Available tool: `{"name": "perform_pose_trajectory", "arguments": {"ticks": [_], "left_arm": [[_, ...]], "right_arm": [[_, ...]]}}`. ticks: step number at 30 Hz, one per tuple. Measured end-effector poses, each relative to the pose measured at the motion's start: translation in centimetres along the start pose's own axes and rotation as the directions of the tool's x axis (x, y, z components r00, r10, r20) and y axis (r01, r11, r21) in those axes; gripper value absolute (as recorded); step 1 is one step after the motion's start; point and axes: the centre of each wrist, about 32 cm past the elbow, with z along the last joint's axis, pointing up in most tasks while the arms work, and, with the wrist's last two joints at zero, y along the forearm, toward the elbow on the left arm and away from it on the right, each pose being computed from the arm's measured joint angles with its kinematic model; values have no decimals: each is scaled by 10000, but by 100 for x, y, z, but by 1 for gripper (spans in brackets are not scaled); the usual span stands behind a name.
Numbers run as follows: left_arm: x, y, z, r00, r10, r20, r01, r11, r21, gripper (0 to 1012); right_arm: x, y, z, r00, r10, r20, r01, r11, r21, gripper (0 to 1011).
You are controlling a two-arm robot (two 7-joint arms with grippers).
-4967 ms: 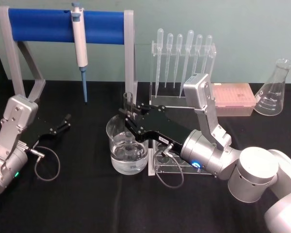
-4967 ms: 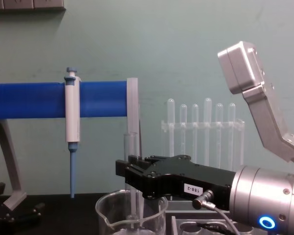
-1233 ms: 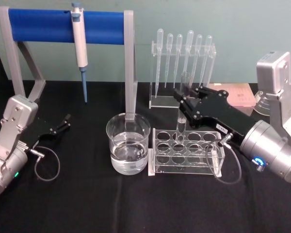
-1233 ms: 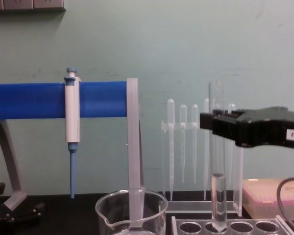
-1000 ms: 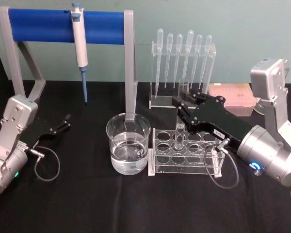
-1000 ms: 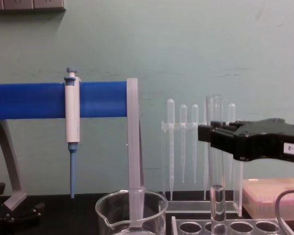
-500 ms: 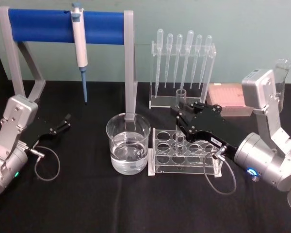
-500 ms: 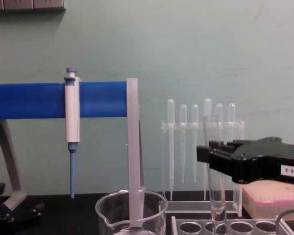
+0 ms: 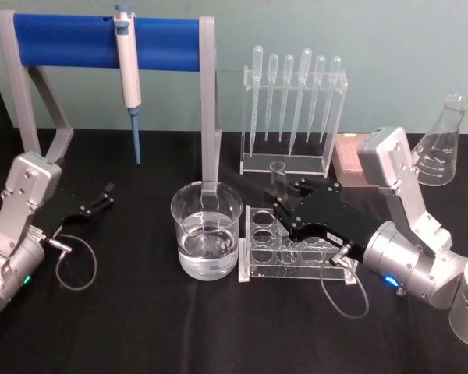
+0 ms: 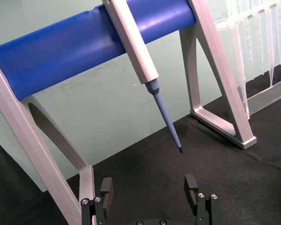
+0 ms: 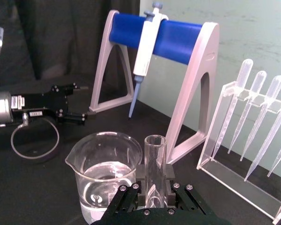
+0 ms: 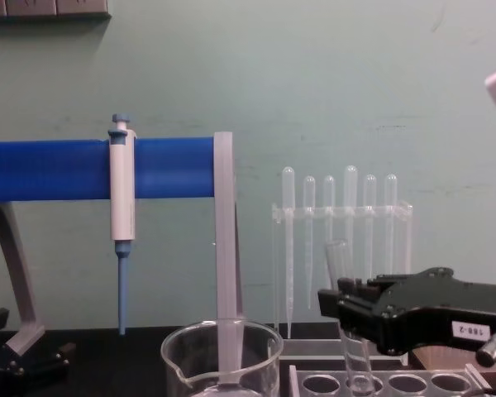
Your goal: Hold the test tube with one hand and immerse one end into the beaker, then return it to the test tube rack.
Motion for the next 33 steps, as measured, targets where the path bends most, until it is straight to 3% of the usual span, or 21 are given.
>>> {"name": "perform_pose_trajectory", "arguments": {"ticks": [9, 19, 24, 27, 28, 33], "left_arm": [[0, 0, 0, 10000, 0, 0, 0, 10000, 0, 1000], [0, 0, 0, 10000, 0, 0, 0, 10000, 0, 1000], [0, 0, 0, 10000, 0, 0, 0, 10000, 0, 1000], [0, 0, 0, 10000, -1, 0, 1, 10000, 1, 1000], [0, 0, 0, 10000, 0, 0, 0, 10000, -1, 1000], [0, 0, 0, 10000, 1, 0, -1, 10000, -1, 1000]], "right_arm": [[-3, 51, -4, 9997, 128, 203, -119, 9990, -432, 255], [-46, -10, 6, 9999, 59, 151, -50, 9983, -582, 573], [-119, -216, 45, 9997, -221, 48, 224, 9978, -623, 734], [-176, -423, 80, 9989, -474, 7, 473, 9970, -617, 850], [-184, -467, 85, 9985, -546, 7, 546, 9966, -622, 850], [-161, -711, 73, 9877, -1558, 139, 1563, 9857, -631, 978]]}}
